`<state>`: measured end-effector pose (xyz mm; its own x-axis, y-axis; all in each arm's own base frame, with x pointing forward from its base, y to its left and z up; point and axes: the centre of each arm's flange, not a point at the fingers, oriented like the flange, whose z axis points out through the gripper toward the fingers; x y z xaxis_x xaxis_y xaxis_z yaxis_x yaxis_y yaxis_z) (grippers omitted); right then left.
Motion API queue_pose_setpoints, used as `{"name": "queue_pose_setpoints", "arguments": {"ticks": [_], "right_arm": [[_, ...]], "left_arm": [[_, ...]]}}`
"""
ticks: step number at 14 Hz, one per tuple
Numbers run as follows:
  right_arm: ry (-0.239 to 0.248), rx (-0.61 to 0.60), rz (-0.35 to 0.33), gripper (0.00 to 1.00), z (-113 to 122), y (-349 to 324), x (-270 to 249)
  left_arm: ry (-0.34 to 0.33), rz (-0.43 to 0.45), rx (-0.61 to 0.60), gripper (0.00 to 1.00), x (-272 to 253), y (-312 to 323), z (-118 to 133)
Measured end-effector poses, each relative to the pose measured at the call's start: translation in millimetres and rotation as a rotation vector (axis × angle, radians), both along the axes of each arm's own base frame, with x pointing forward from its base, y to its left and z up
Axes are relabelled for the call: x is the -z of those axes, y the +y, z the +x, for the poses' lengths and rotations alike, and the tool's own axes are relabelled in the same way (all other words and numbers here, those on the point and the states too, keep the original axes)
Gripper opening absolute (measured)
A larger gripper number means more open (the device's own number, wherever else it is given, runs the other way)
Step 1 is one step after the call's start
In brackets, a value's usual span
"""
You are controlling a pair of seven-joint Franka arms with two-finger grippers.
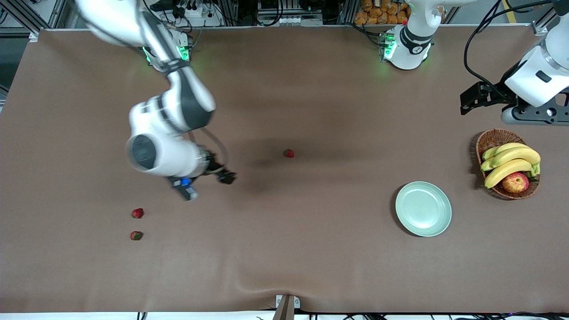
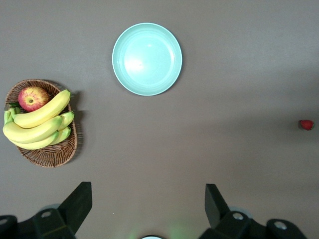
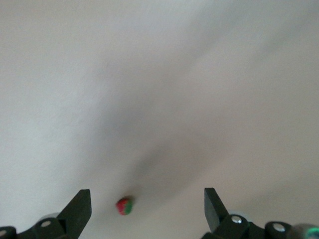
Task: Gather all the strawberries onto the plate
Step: 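Reach the right gripper to the second strawberry while the left gripper reaches mid-table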
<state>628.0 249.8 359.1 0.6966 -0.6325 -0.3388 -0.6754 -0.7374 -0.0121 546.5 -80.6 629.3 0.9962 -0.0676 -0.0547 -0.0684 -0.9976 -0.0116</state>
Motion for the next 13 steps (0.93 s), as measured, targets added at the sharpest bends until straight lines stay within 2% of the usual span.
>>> {"name": "queue_pose_setpoints", "arguments": {"ticks": [2,6,8,10,13], "right_arm": [[-0.019,-0.087,0.011,1.0,18,-65,5],[-0.075,-0.313,-0.088,1.0,37,-182,15],[-0.108,-0.418,-0.122,1.0,43,-228,22],[-0.134,-0.495,-0.116,1.0,48,-272,35],[-0.192,-0.523,-0.146,1.0,59,-300,66]], "left_arm": [[0.008,0.0,0.001,1.0,4,-1,2],[0.038,0.0,0.036,1.0,21,-20,7],[0.085,-0.009,0.099,1.0,49,-59,13],[0.127,-0.041,0.113,1.0,79,-109,15],[0.151,-0.052,0.119,1.0,126,-199,5]]}}
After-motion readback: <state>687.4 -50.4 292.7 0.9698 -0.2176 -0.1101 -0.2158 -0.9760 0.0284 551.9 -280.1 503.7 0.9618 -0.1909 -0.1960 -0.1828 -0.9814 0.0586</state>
